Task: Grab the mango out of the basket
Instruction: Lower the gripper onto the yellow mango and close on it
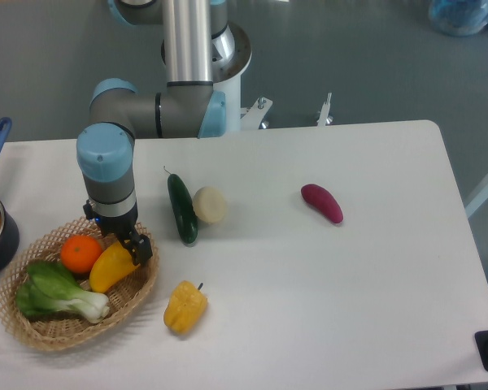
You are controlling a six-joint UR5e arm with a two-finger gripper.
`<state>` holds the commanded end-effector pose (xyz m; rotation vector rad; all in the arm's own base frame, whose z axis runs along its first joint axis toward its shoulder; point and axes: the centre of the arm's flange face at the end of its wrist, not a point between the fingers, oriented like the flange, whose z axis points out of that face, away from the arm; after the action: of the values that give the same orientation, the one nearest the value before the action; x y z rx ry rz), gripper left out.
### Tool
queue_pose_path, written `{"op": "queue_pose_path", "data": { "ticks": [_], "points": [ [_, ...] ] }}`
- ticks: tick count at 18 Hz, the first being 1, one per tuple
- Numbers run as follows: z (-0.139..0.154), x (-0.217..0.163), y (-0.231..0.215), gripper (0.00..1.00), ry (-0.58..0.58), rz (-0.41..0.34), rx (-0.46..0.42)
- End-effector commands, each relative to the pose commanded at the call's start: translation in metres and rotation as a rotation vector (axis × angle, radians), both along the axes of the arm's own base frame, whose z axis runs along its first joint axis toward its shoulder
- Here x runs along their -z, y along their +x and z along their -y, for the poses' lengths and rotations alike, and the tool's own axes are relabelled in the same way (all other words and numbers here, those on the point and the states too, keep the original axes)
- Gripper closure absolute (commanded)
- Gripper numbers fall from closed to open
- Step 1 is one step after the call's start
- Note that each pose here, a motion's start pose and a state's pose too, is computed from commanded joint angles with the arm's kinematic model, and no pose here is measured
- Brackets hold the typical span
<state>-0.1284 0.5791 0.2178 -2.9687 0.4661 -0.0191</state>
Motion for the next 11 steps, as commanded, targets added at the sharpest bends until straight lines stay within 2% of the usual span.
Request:
{"op": "queue_pose_path", "data": {
  "ticks": [6, 7, 8, 9, 11],
  "points": [
    [-0.014, 0.015, 0.006, 0.0, -0.032, -0.021, -0.045],
    [-0.014, 0.014, 0.006, 0.17, -0.031, -0.022, -0.048],
    [-0.014, 0.013, 0.006, 0.39, -0.028, -0.022, -0.052],
    [-0.014, 0.013, 0.007, 0.57, -0.03, -0.021, -0.059],
    [-0.014, 0.01, 0.007, 0.72, -0.026, -0.02, -0.083]
  ]
}}
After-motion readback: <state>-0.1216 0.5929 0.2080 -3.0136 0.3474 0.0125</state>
